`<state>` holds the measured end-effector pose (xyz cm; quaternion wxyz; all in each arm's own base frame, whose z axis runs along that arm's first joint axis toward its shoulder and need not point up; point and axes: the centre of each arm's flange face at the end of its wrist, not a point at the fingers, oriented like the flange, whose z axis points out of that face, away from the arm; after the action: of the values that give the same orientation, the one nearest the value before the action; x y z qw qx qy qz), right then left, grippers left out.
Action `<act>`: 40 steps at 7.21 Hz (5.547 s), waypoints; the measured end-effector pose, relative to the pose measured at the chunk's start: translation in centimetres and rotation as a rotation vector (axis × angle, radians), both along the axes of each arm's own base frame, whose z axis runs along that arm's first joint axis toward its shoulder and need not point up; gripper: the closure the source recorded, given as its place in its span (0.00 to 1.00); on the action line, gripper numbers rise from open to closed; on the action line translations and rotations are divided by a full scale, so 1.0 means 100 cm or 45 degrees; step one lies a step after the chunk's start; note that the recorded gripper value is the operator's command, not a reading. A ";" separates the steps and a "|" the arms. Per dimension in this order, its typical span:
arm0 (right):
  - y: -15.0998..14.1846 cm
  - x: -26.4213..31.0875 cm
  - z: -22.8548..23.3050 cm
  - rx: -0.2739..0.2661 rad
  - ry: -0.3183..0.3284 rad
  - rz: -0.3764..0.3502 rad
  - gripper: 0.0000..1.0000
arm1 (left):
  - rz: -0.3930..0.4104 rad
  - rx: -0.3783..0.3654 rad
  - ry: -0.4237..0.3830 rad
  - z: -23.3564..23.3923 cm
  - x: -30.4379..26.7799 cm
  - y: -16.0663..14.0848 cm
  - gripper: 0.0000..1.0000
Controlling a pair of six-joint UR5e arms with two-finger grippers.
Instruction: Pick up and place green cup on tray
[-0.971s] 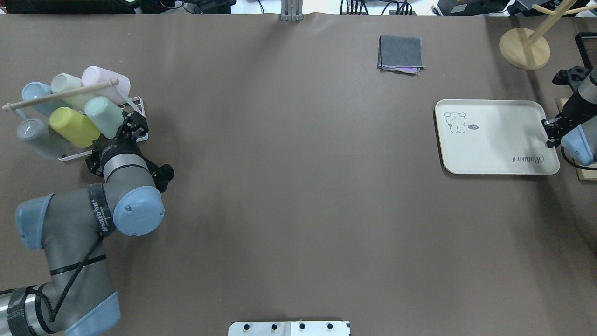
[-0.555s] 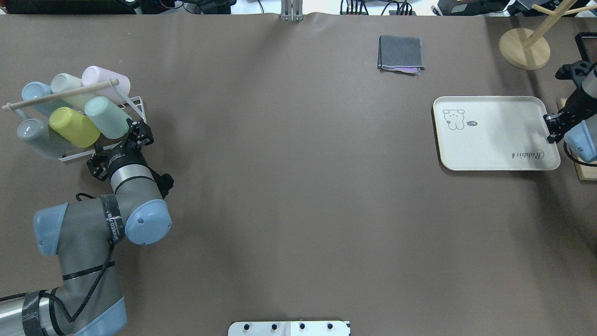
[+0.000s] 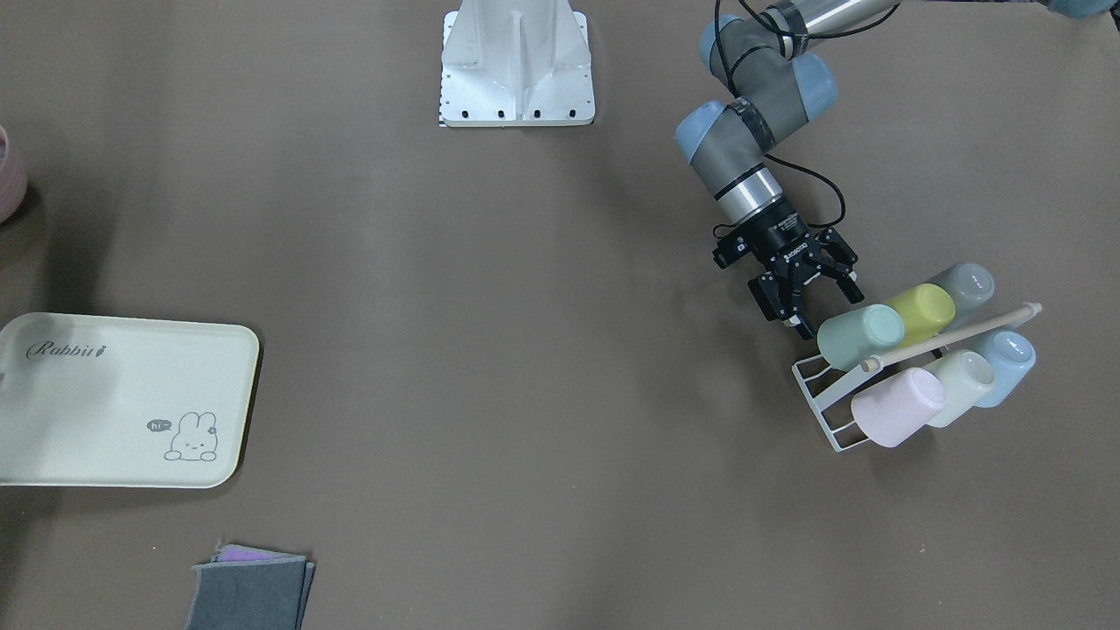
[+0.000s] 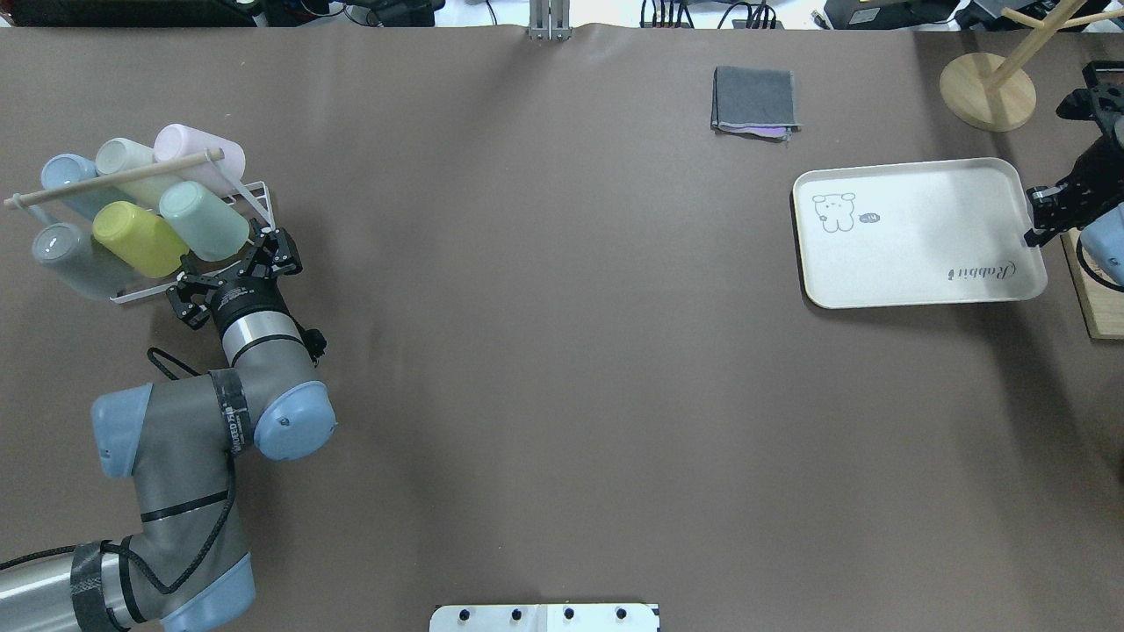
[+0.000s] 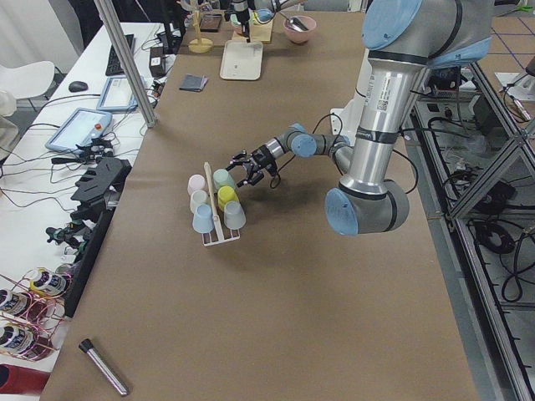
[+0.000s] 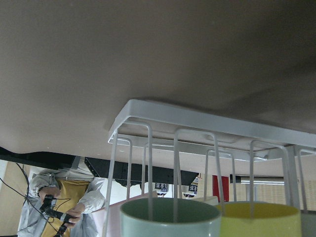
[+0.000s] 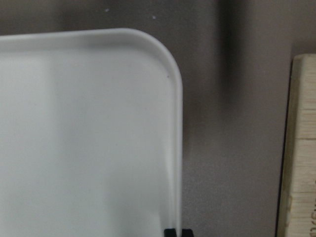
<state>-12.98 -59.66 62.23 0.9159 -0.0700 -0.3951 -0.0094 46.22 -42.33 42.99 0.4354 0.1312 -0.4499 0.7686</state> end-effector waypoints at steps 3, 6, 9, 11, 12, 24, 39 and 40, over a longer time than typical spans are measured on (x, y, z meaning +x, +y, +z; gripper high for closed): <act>0.003 0.023 -0.038 0.033 -0.156 0.039 1.00 | -0.015 0.048 -0.068 0.005 -0.005 -0.009 0.02; -0.016 0.007 -0.096 0.049 -0.206 0.078 1.00 | -0.052 0.061 -0.045 0.013 -0.001 -0.012 0.02; -0.029 -0.088 -0.192 -0.012 -0.239 0.087 1.00 | -0.079 0.088 -0.070 0.023 0.006 -0.017 0.02; -0.016 -0.145 -0.252 -0.038 -0.279 0.066 1.00 | -0.087 0.129 -0.101 0.022 0.006 -0.020 0.02; -0.006 -0.172 -0.276 -0.035 -0.306 0.042 1.00 | -0.094 0.152 -0.122 0.024 0.006 -0.021 0.02; 0.105 -0.421 -0.347 0.029 -0.281 0.015 0.00 | -0.170 0.233 -0.123 0.024 -0.020 -0.034 0.76; 0.098 0.072 -0.085 0.291 -0.026 -0.176 0.00 | -0.089 -0.288 2.654 -0.174 -0.020 -0.010 0.88; 0.094 0.084 -0.061 0.264 -0.013 -0.175 0.00 | -0.065 -0.532 2.899 -0.158 0.001 -0.009 0.89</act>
<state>-4.58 -50.26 56.14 0.9135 -0.0019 -0.3909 -0.1132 46.32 -43.22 27.17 0.6173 0.6638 0.3358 0.2559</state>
